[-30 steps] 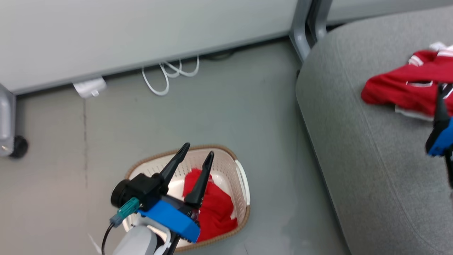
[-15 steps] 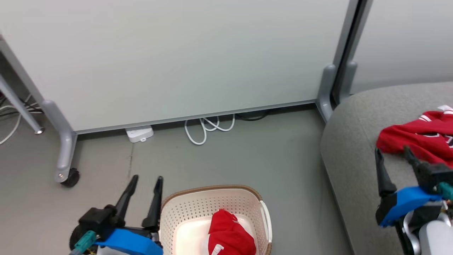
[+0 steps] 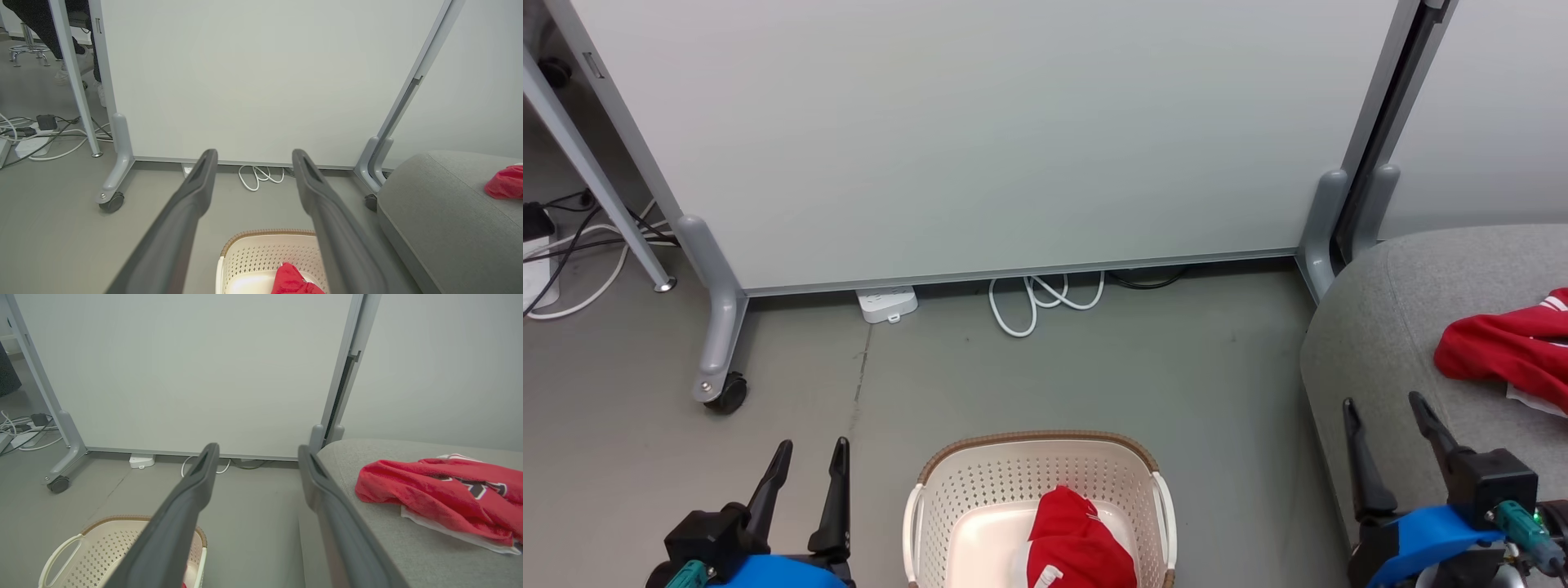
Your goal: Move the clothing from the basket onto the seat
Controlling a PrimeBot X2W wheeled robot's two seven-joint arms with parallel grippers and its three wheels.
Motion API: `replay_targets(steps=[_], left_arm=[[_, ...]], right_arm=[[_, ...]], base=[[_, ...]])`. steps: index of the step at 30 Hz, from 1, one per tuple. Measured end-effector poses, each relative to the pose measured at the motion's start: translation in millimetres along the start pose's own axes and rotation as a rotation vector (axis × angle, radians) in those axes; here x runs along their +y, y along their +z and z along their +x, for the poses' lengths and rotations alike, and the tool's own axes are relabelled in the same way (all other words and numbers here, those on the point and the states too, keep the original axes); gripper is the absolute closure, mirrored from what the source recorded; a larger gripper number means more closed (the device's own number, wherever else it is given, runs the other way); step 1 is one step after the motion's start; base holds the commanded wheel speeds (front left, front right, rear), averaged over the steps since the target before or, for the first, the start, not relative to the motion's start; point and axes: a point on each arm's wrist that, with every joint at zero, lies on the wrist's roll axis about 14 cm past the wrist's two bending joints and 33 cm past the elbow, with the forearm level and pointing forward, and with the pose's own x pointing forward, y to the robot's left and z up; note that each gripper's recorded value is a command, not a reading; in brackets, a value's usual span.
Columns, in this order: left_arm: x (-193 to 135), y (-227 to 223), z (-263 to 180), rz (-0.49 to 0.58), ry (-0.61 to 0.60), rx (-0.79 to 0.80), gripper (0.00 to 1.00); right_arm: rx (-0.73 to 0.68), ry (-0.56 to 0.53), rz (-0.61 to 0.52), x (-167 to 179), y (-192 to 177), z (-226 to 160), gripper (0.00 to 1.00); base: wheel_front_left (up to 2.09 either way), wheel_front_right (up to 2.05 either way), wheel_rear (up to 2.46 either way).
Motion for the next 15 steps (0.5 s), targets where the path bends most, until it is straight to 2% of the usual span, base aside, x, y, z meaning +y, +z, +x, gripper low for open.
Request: replay_targets(steps=[15], left_arm=[[3,-8,-6,-0.008,0.019,0.02,0.0]], right_arm=[[0.026,0.057,-0.001,21,-4,-2,0.0]], base=[[0.0,0.0,0.0]])
